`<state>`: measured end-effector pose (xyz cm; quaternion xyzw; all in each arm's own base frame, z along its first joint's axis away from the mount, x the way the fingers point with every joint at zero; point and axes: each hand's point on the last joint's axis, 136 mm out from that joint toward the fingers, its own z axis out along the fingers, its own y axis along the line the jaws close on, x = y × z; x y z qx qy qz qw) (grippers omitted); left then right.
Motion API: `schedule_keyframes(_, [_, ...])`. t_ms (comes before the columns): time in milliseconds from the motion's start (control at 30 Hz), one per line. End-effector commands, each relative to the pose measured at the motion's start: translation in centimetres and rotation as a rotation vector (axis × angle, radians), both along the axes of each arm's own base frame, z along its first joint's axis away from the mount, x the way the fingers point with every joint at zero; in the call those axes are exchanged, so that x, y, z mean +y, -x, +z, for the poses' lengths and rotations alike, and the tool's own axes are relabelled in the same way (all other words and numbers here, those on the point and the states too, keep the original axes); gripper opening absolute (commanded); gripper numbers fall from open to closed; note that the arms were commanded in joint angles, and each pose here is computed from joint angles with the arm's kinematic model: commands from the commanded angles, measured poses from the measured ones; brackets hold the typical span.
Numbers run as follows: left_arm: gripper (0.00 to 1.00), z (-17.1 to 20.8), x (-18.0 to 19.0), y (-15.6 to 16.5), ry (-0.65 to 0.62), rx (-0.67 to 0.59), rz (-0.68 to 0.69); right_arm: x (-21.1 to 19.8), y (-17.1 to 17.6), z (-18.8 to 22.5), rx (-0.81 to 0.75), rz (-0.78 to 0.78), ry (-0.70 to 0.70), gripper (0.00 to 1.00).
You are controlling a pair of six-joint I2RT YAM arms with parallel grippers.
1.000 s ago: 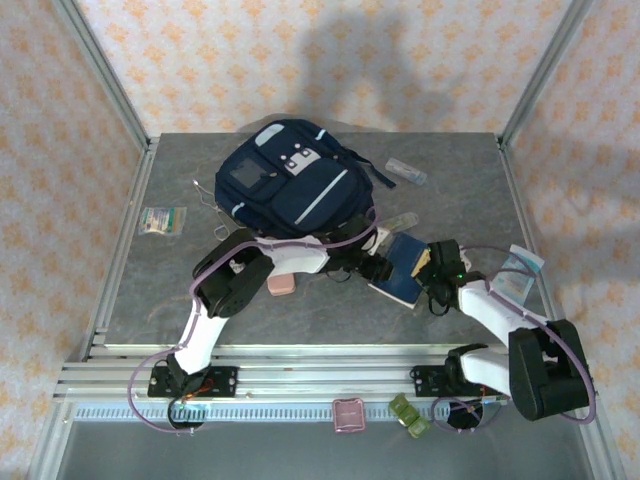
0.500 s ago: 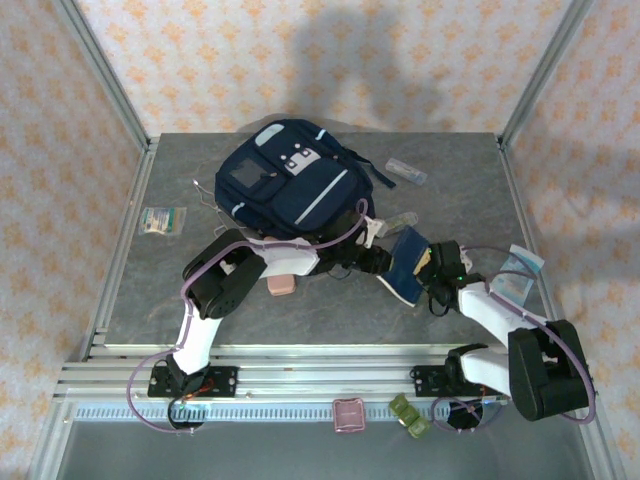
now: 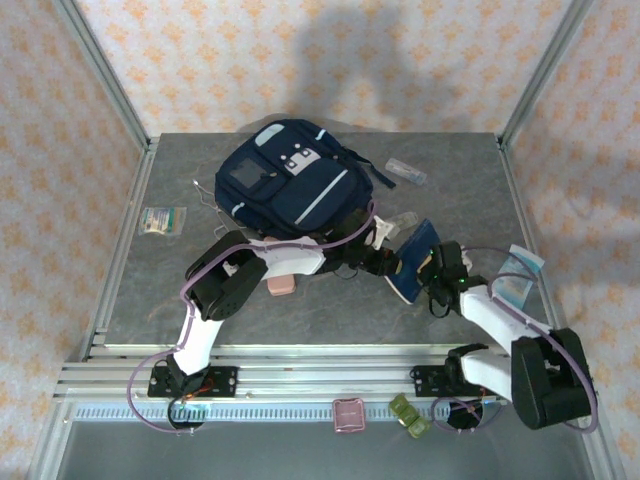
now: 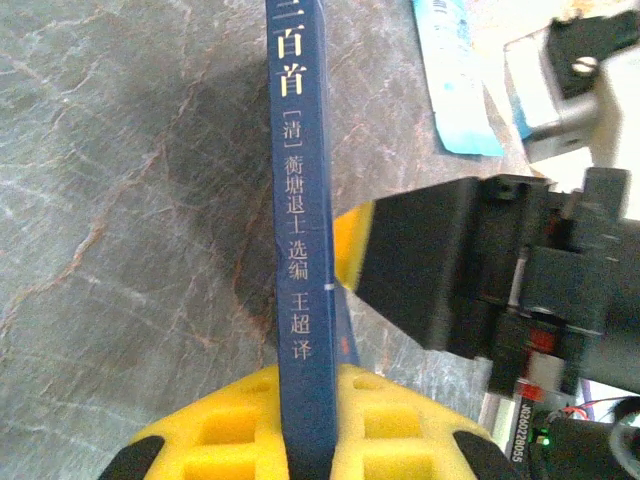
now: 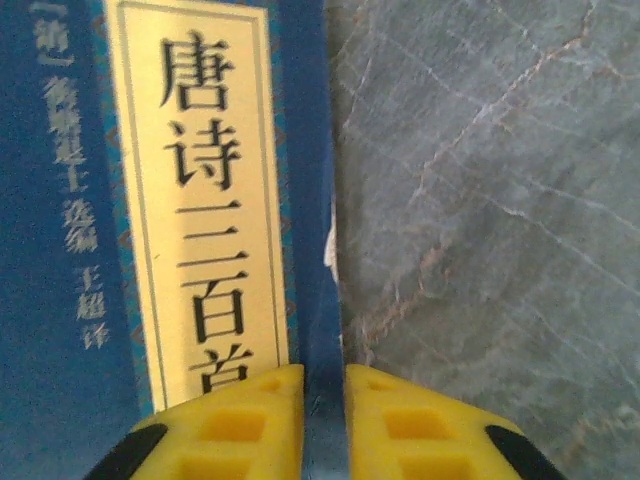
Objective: Pack books, pencil case, and school supplies into a backpack
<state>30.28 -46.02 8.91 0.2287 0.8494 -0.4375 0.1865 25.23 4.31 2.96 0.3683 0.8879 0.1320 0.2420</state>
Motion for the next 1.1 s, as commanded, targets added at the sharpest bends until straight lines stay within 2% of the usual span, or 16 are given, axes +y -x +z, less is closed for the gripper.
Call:
schedule_keyframes(0, [0.00,5.6,0.8,-1.5,0.045,-0.121,0.057,0.7,-0.8,3.9,-0.062,0.052,-0.006,0.35])
schedule_keyframes(100, [0.00,11.7,3.5,-3.3,0.145,-0.213,0.189,1.3,-2.8,9.4,-0.217,0.081,-0.028,0.56])
schedule_keyframes(167, [0.00,15.1,5.7,-4.5,0.215,-0.261,0.290,2.4,-3.8,13.0,-0.337,0.116,-0.084,0.64])
schedule_keyframes(333, [0.00,22.5,11.4,-6.1,0.426,-0.352,0.523,6.9,-4.8,20.7,-0.649,0.270,-0.356,0.68])
schedule_keyframes(467, [0.00,28.2,15.2,-5.8,0.633,-0.435,0.646,9.5,-3.9,25.7,-0.884,0.377,-0.583,0.70])
schedule_keyframes(567, [0.00,30.7,16.1,-5.1,0.734,-0.449,0.660,9.8,-2.2,29.3,-1.079,0.408,-0.682,0.77])
schedule_keyframes(667, [0.00,32.0,16.6,-4.4,0.847,-0.423,0.656,10.6,-0.8,31.4,-1.193,0.446,-0.712,0.83])
schedule_keyframes(767, [0.00,32.8,16.3,-3.6,0.919,-0.409,0.631,11.8,1.0,33.3,-1.299,0.500,-0.759,0.84])
schedule_keyframes(867, [0.00,33.5,15.5,-2.7,0.970,-0.394,0.593,12.6,1.5,34.6,-1.362,0.506,-0.781,0.84])
schedule_keyframes(1067, [0.00,34.4,13.9,-0.9,1.034,-0.363,0.521,14.3,0.0,36.6,-1.386,0.535,-0.838,0.82])
